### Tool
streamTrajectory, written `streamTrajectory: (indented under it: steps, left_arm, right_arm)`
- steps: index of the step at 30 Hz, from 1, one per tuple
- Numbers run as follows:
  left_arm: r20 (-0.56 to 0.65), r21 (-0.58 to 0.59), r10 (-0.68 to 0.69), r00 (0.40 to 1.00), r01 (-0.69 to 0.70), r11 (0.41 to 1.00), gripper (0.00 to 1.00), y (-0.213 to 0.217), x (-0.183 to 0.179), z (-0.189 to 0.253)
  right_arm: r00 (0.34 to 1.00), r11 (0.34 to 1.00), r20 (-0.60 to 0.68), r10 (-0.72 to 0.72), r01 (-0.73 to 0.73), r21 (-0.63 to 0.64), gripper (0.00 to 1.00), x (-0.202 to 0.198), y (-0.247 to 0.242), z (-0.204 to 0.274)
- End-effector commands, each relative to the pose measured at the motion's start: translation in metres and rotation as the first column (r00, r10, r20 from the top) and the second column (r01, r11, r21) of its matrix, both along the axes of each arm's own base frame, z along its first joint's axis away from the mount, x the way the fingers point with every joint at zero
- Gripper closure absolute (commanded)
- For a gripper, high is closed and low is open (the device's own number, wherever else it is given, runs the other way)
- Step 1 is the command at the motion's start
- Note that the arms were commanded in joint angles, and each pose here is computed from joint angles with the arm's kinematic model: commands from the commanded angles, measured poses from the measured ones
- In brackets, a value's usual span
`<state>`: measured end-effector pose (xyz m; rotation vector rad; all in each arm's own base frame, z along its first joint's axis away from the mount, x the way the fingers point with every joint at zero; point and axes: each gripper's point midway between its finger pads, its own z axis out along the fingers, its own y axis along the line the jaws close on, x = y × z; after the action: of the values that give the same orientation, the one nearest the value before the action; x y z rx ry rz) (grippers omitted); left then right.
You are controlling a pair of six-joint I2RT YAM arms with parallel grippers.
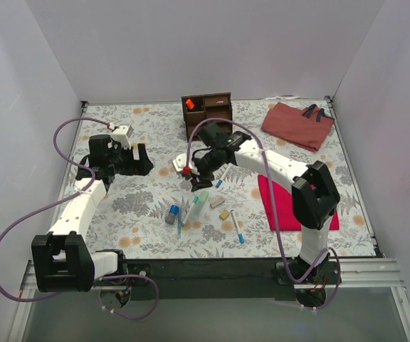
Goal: Sort the stationery into containers
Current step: Pick up the pen from the center of the board.
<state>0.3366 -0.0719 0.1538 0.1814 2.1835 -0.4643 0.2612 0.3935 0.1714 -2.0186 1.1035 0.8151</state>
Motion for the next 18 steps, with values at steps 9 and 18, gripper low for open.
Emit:
streamTrajectory:
  steps: [9,18]
  left_arm:
    - [-0.06,-0.035,-0.302,0.951,0.3,0.953,0.26,-0.091,-0.029,0.017]
    - [-0.197,0.041,-0.418,0.887,0.434,0.9,0.29,-0.163,-0.036,-0.023]
  right_arm:
    - [0.785,0.879,-0.397,-0.476,0.423,-0.218,0.48,0.017,-0.068,-0.015]
    - [0.495,0.566,-0.402,-0.77,0.821,-0.075,0.4,0.098,-0.178,0.05]
